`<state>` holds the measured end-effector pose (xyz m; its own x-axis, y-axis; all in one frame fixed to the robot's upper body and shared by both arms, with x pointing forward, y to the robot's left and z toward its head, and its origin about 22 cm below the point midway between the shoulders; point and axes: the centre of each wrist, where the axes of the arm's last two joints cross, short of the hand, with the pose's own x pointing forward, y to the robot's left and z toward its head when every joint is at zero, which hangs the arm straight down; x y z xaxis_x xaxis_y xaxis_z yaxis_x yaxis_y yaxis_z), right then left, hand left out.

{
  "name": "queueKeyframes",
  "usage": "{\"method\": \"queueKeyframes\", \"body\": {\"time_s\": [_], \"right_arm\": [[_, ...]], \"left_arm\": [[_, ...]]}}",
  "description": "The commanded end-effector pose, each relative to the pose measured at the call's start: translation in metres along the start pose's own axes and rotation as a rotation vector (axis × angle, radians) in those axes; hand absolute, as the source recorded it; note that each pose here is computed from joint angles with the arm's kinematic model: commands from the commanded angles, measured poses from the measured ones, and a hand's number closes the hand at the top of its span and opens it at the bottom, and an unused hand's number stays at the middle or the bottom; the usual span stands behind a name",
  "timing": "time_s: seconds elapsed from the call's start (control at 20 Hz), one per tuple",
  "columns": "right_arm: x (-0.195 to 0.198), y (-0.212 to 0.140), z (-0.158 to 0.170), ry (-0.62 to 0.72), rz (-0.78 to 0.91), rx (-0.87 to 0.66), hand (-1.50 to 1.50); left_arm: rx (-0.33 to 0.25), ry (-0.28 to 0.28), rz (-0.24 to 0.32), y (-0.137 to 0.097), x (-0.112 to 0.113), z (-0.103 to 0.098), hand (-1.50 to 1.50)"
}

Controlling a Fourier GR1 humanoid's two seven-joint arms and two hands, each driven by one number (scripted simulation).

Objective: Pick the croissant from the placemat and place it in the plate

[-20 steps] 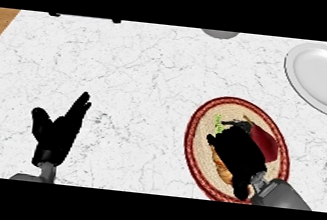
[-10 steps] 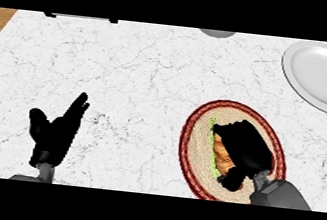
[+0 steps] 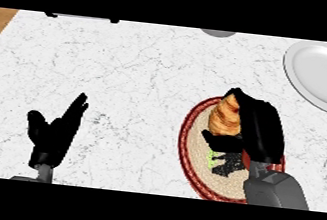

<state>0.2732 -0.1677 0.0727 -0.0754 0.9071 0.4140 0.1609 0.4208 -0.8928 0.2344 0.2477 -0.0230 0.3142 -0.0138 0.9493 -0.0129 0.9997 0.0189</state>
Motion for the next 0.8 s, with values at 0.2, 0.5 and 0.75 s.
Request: {"method": "queueKeyframes", "body": {"time_s": [0.2,0.5,0.75], "right_arm": [[-0.015,-0.036,-0.010,0.175,-0.238,-0.319,1.50],[-0.080,-0.050,-0.020,0.270,-0.358,-0.442,1.50],[-0.138,-0.065,-0.026,0.269,-0.350,-0.550,1.50]], "left_arm": [[-0.025,0.056,0.008,-0.003,0.000,0.005,0.00],[-0.030,0.067,0.000,-0.011,-0.009,0.008,0.00],[-0.009,0.057,-0.003,-0.009,-0.016,-0.002,0.00]]}}
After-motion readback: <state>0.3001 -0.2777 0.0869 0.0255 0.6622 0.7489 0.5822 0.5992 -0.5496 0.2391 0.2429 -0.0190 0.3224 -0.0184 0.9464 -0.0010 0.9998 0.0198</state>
